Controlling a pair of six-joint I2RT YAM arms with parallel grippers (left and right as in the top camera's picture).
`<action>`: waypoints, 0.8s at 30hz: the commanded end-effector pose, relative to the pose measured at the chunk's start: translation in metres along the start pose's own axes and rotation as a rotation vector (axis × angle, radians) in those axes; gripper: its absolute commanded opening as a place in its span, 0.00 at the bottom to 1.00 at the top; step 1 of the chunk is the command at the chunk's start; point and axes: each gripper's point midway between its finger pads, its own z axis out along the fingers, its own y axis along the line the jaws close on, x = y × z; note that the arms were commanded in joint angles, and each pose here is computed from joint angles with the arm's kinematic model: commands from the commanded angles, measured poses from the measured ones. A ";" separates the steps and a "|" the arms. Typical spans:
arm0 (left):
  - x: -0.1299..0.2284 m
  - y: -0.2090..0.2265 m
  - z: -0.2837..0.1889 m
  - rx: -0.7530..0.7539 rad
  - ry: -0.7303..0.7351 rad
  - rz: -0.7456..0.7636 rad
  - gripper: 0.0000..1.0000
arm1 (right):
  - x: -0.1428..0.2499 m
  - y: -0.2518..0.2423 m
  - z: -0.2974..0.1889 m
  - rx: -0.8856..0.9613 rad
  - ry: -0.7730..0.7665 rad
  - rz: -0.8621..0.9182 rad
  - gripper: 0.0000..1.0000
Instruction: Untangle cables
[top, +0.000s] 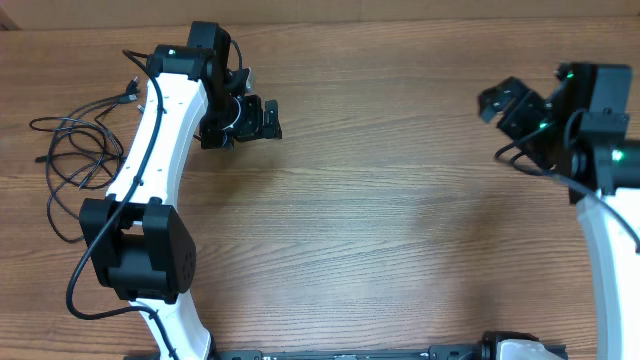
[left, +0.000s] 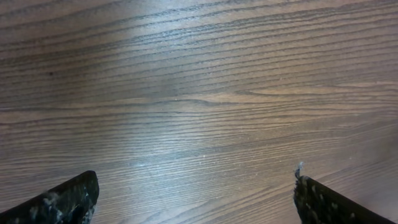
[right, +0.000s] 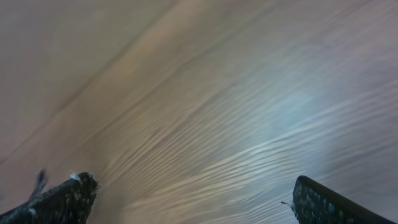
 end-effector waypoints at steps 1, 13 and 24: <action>0.001 0.004 0.005 -0.013 0.011 -0.010 1.00 | 0.005 0.034 -0.032 -0.097 -0.053 -0.063 1.00; 0.001 0.004 0.005 -0.013 0.011 -0.010 1.00 | 0.015 0.060 -0.114 -0.257 -0.200 -0.129 1.00; 0.001 0.004 0.005 -0.013 0.011 -0.011 1.00 | 0.037 0.031 -0.163 -0.225 -0.282 -0.135 1.00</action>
